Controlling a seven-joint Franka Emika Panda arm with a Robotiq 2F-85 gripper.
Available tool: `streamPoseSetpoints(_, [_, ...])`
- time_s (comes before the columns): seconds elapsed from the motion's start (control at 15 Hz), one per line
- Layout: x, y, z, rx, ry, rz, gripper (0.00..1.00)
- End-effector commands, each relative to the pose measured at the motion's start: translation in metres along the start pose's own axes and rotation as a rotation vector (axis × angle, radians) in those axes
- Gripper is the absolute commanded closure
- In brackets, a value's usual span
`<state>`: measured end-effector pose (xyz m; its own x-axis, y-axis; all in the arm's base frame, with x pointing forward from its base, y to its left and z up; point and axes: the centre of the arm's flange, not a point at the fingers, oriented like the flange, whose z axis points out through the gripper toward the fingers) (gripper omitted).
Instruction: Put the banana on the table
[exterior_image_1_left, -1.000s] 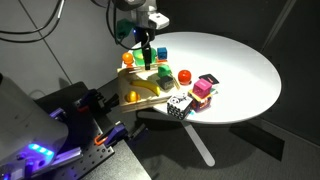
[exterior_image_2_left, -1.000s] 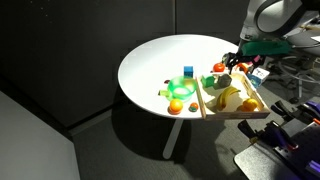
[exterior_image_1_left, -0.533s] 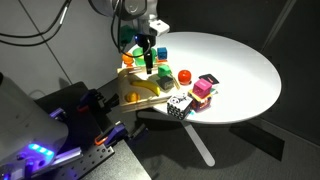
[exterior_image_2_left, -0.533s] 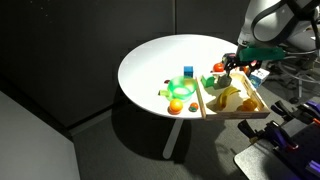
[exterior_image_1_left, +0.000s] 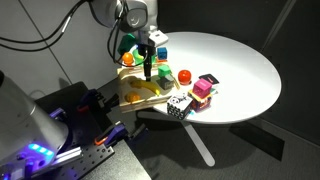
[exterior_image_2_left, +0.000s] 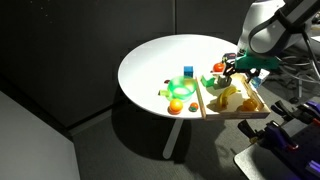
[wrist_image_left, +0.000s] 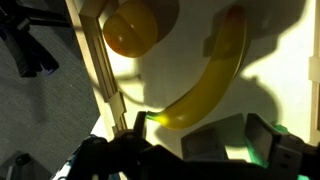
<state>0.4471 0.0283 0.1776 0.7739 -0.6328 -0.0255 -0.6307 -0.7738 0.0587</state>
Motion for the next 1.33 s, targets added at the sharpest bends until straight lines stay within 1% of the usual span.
streamPoseSetpoints(0.0, [-0.004,-0.007,0.016,-0.017,0.011,0.05,0.0])
streamPoseSetpoints(0.27, [-0.008,-0.014,0.032,-0.032,0.005,0.064,0.0])
streamPoseSetpoints(0.67, [-0.007,-0.027,0.048,-0.021,0.023,0.036,0.0])
streamPoseSetpoints(1.27, [-0.001,-0.042,0.067,-0.031,0.035,0.001,0.0])
